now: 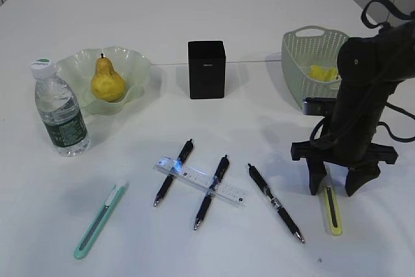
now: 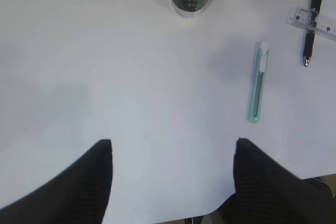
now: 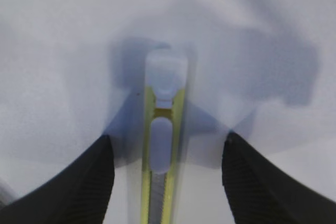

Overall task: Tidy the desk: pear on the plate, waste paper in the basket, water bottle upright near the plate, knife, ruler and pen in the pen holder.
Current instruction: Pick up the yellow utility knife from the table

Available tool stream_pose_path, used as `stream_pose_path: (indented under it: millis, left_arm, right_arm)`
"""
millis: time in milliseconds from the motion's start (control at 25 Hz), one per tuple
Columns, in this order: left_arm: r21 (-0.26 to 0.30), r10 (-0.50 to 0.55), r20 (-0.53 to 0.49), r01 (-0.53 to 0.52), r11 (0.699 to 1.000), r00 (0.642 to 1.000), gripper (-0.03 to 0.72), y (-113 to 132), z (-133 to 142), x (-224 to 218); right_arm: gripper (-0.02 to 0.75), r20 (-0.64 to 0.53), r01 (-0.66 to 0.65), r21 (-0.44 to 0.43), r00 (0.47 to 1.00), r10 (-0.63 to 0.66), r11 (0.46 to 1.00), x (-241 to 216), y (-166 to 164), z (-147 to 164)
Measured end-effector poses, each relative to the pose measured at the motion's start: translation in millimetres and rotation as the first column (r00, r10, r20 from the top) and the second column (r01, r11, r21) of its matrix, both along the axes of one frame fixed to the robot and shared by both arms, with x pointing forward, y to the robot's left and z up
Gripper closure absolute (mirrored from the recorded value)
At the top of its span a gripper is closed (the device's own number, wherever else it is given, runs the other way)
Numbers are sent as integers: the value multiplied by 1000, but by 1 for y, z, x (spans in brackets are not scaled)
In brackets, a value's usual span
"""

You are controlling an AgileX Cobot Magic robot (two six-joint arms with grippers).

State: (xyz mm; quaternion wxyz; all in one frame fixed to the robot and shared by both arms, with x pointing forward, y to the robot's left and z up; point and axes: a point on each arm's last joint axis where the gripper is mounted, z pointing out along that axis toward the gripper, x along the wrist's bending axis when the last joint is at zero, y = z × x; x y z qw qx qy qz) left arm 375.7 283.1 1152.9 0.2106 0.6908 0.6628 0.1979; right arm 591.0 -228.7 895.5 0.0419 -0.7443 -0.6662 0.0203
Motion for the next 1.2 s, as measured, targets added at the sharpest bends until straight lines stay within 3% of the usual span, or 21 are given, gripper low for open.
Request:
stream_pose_path:
  millis: [360,440,600,680,1000,1200]
  left_arm:
    - [0,0,0,0,1000,1000,185,0,0,0]
    - [0,0,0,0,1000,1000,185,0,0,0]
    - [0,0,0,0,1000,1000,185,0,0,0]
    - [0,0,0,0,1000,1000,186,0,0,0]
    - [0,0,0,0,1000,1000,186,0,0,0]
    - [-6,-2,-1,2,1000,1000,186,-1,0,0]
  right_arm:
    - [244,1,-2,-3,1000,2,1000,0,0,0]
    - [314,1,-2,-3,1000,2,1000,0,0,0]
    - [532,2,0,-3,1000,0,1000,0,0,0]
    - [584,2,0,-3,1000,0,1000,0,0,0]
    - [594,-40,-13,-8,999,13,1000,0,0,5]
    - [594,-41,-68,2,997,68,998,16,3,32]
